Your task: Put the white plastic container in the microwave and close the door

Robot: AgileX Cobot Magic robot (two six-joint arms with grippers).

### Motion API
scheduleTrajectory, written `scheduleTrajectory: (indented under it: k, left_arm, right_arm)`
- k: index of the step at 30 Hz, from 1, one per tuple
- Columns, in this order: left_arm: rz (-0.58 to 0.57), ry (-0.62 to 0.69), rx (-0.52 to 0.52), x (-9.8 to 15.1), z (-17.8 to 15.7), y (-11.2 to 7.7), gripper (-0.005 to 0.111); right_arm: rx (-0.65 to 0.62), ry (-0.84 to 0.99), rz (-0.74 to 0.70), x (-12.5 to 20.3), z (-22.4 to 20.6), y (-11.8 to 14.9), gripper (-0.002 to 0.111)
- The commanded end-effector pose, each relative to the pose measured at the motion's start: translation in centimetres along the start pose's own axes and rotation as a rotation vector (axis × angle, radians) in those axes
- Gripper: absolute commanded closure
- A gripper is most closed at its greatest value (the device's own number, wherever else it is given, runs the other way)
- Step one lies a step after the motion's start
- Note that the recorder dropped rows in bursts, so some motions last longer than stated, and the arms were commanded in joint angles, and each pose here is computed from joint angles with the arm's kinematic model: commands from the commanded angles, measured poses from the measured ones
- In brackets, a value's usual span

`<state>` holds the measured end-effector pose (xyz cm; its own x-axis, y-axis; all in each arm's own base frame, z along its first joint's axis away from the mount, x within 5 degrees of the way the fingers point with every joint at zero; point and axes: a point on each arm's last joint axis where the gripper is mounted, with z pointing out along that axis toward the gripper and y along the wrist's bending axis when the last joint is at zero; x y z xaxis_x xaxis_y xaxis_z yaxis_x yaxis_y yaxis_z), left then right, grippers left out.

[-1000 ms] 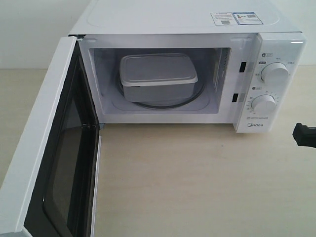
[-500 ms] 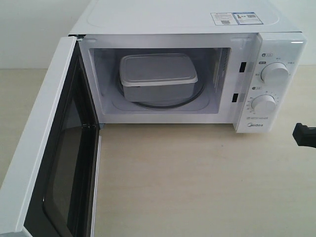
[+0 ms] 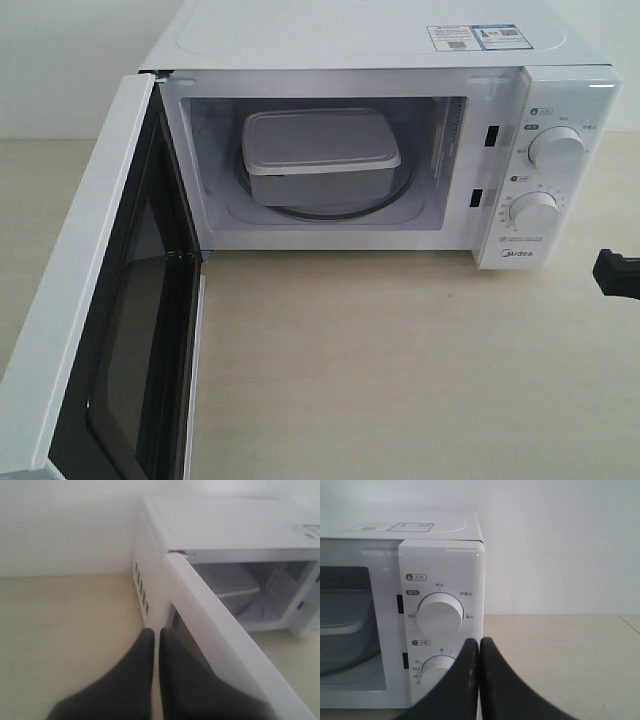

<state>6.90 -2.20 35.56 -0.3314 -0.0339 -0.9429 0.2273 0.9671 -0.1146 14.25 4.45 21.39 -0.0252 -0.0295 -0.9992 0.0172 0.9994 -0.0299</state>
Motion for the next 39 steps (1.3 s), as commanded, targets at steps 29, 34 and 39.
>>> scheduleTrajectory:
  k: [29,34,39]
  left_arm:
    - [0.007,0.658,0.300,-0.7,6.0,-1.2,0.102]
    - [0.027,0.639,0.333,-0.8,6.1,-1.5,0.102]
    - [0.088,0.606,0.434,-1.0,6.2,-2.1,0.102]
  right_arm:
    - [0.015,-0.026,0.002,-0.4,0.0,-0.1,0.108]
    - [0.015,-0.026,0.002,-0.4,0.0,-0.1,0.108]
    - [0.015,-0.026,0.002,-0.4,0.0,-0.1,0.108]
